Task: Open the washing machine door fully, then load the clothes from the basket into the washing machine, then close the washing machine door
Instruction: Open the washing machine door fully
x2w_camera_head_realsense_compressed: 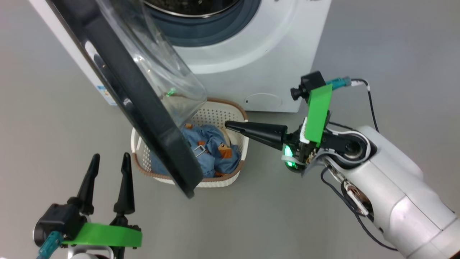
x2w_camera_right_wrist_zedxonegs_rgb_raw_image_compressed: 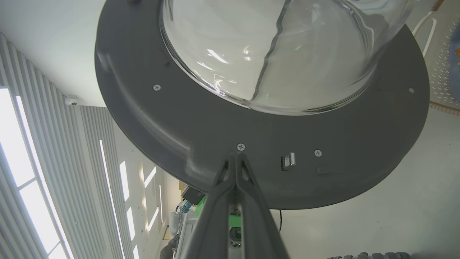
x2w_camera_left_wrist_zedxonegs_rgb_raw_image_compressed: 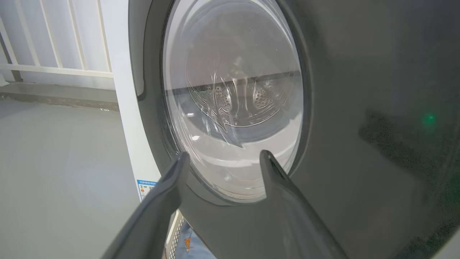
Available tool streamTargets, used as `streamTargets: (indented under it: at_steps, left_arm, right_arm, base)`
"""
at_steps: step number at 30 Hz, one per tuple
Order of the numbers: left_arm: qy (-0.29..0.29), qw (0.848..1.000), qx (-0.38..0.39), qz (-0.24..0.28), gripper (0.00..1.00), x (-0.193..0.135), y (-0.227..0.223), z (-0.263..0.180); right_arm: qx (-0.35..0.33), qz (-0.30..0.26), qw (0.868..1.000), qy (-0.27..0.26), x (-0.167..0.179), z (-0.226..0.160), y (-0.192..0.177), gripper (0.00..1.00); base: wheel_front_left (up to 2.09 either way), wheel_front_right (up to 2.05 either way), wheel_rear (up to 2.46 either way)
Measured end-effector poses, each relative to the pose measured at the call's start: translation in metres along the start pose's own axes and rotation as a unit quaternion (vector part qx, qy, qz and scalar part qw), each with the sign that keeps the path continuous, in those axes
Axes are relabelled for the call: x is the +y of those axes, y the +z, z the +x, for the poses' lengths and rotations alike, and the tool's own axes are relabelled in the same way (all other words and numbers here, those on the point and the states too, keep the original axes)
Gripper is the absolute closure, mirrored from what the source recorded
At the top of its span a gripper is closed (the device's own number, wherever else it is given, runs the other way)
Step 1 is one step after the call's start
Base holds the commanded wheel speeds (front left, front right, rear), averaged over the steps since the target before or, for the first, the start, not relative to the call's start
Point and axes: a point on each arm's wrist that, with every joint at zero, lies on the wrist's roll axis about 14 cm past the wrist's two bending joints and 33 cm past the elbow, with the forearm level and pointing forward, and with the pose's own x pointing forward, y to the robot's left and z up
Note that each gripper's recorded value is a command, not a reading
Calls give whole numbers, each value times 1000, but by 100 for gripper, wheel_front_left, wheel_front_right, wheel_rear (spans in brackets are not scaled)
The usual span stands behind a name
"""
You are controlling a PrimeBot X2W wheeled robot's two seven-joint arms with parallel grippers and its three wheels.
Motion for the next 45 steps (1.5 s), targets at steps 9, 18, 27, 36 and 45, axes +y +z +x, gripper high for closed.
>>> streamTargets:
  at_steps: [9, 18, 27, 36, 45]
  left_arm:
    - [-16, 1000, 0, 3, 0, -9, 0, -8]
    - [-31, 999, -6, 1, 0, -18, 5, -19]
    - [-33, 999, -10, 2, 0, -18, 8, -28]
    - [-36, 999, -5, 0, 0, -20, 5, -34]
    - [-42, 999, -8, 0, 0, -24, 6, -34]
  right_arm:
    - [-58, 7, 998, 19, 14, -25, -7, 100]
    - [-118, 8, 992, 41, 29, -53, -18, 100]
    - [-163, 13, 985, 54, 36, -76, -25, 100]
    - [-208, 29, 975, 71, 36, -95, -30, 100]
    - [-284, 41, 955, 75, 29, -121, -22, 0]
  base:
    - [0, 0, 0]
    - [0, 0, 0]
    - [0, 0, 0]
    - [0, 0, 0]
    - [0, 0, 0]
